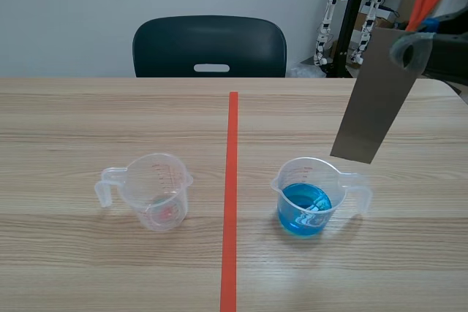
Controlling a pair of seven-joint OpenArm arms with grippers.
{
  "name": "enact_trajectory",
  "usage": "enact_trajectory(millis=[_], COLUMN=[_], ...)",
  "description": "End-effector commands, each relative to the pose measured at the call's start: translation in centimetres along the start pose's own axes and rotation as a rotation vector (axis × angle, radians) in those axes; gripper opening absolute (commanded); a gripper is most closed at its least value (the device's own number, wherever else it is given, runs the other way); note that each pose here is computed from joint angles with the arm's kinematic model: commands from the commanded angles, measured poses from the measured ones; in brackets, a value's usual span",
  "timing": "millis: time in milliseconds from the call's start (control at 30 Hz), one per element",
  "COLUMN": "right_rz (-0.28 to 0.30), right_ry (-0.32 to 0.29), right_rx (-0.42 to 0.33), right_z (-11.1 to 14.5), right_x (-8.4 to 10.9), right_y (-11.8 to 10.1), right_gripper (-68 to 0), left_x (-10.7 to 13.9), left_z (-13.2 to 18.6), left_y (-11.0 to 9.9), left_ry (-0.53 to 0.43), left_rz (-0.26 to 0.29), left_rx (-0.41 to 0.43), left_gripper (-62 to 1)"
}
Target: Do the redox reaction experiment. move the plate over the blue solution
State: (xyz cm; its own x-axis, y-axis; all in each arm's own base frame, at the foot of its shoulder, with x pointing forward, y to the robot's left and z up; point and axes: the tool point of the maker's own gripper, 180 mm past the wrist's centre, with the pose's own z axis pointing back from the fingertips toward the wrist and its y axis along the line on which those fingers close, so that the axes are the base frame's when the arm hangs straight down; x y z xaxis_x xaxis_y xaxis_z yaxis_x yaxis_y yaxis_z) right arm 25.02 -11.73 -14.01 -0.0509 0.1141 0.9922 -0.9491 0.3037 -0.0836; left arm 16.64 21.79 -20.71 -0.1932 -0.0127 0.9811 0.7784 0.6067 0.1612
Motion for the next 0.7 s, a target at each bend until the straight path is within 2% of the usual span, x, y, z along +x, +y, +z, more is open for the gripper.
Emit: enact_trajectory(millis=[0, 133, 300, 400, 567, 667], right_rz=[0.013, 0.020, 0.019, 0.019, 0.019, 0.019], right_ry=[-0.053, -0.054, -0.055, -0.056, -0.056, -0.056], right_rx=[-0.009, -0.009, -0.009, -0.010, -0.010, -0.010], right_z=[0.2, 0.2, 0.2, 0.2, 0.2, 0.2], right_x=[1.7, 1.9, 1.9, 1.9, 1.9, 1.9], right_y=[-0.5, -0.6, -0.6, -0.6, -0.6, -0.6], right_gripper=[-66.9, -66.9, -66.9, -66.9, -66.9, -66.9], left_x=[1.1, 1.9, 2.3, 2.0, 1.1, 0.8], left_z=[-1.0, -2.7, -5.4, -7.3, -10.5, -11.9], left_y=[1.5, 3.5, 4.6, 3.9, 2.3, 1.5], left_ry=[-0.044, -0.055, -0.018, 0.033, 0.095, 0.099], left_rz=[-0.026, -0.036, -0.095, -0.111, -0.141, -0.146], left_rx=[0.004, -0.019, -0.061, -0.125, -0.228, -0.275], left_gripper=[-36.9, -46.9, -49.5, -54.4, -55.4, -55.4])
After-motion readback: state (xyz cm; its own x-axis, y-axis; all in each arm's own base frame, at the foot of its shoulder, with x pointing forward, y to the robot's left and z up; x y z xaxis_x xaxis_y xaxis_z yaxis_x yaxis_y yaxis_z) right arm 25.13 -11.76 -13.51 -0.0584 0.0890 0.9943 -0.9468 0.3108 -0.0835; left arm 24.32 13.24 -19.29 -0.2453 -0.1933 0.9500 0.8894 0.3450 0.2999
